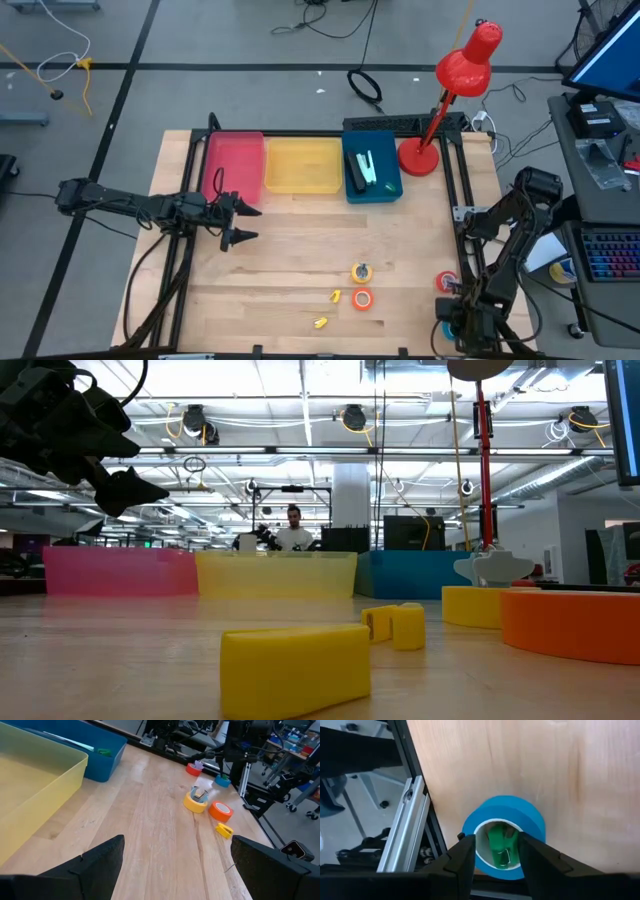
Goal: Pick and place Stapler, Stapler remover, tape
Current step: Put the green small stapler into the blue bin
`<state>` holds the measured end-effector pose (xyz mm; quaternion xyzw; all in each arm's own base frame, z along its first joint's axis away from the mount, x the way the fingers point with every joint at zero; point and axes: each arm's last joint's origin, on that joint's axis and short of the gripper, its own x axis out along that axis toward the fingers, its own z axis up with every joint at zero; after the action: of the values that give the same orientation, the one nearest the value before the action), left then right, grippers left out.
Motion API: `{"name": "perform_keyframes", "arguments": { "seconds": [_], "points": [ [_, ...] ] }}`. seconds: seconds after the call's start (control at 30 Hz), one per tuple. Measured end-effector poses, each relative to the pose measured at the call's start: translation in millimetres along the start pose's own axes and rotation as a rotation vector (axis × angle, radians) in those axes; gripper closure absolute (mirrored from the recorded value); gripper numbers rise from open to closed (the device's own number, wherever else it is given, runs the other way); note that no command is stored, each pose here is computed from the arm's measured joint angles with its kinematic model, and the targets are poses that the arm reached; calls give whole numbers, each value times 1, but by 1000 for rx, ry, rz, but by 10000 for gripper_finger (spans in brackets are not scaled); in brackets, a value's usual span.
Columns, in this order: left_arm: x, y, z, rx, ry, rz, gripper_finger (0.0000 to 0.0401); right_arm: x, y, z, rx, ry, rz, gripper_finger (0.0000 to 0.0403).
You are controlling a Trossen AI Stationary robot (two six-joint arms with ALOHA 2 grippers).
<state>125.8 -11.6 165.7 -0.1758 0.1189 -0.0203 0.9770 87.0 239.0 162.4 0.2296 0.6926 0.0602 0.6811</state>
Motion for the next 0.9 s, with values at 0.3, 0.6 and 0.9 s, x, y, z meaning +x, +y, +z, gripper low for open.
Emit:
{"name": "perform_keyframes", "arguments": {
  "seconds": [0.3, 0.6, 0.9],
  "points": [
    [0, 0, 0, -4, 0, 0, 38, 2, -3, -1, -33, 19, -11, 292],
    [0, 0, 0, -4, 0, 0, 38, 3, -3, -2, -68, 29, -13, 338],
    [0, 0, 0, -3, 0, 0, 38, 2, -7, -2, -51, 32, -51, 346]
  ]
}}
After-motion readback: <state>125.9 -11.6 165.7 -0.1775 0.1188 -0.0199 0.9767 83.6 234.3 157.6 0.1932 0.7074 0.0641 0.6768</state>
